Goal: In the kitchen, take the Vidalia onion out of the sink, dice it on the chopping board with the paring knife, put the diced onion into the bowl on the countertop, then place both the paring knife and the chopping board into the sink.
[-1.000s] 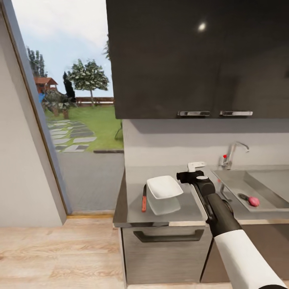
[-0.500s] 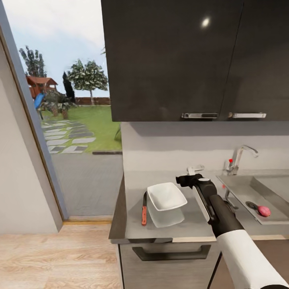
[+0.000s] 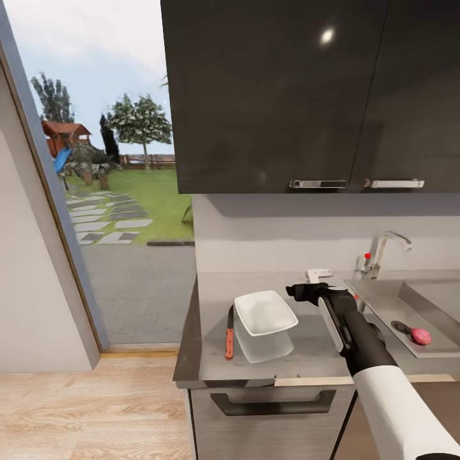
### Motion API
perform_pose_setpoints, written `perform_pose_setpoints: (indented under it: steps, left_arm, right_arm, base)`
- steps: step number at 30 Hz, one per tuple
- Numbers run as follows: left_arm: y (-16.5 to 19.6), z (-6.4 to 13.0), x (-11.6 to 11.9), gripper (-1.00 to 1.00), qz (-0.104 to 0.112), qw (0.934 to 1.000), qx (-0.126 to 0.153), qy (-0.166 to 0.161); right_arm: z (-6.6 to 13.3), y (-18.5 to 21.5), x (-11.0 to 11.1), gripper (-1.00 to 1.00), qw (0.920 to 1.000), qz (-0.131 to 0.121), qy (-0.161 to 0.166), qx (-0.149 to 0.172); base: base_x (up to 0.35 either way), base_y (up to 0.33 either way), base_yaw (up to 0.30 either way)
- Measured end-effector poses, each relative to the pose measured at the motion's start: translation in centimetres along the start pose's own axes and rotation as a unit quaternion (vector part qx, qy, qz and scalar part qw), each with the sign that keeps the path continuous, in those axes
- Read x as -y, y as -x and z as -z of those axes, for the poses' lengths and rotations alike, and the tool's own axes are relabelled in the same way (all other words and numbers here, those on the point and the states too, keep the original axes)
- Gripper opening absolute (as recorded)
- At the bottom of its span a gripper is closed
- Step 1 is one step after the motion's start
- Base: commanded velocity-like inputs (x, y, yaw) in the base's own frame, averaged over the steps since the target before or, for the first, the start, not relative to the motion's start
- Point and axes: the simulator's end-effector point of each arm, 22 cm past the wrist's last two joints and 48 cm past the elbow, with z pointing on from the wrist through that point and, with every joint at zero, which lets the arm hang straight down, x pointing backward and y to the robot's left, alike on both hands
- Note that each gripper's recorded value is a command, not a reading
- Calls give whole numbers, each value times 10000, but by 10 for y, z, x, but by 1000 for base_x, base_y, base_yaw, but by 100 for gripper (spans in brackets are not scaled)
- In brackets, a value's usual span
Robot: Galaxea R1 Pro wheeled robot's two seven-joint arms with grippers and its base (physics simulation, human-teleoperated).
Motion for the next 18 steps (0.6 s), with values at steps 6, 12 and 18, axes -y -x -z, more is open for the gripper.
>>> perform_pose_setpoints:
  steps: [6,12,18]
  left_arm:
    - [0,0,0,100,2,10000,5,0]
    - [0,0,0,100,4,10000,2,-1]
    - [0,0,1,100,5,10000,-1,-2]
  right_arm:
    - [-2,-6,1,100,10000,-4,7,-64]
    - [-6,-16,-1,100,9998,-12,57,-182]
    - [-12,-32,-5,100,9992,-32,165,-351]
  base:
    - [72,0,0]
    - [197,0,0]
    - [39,0,0]
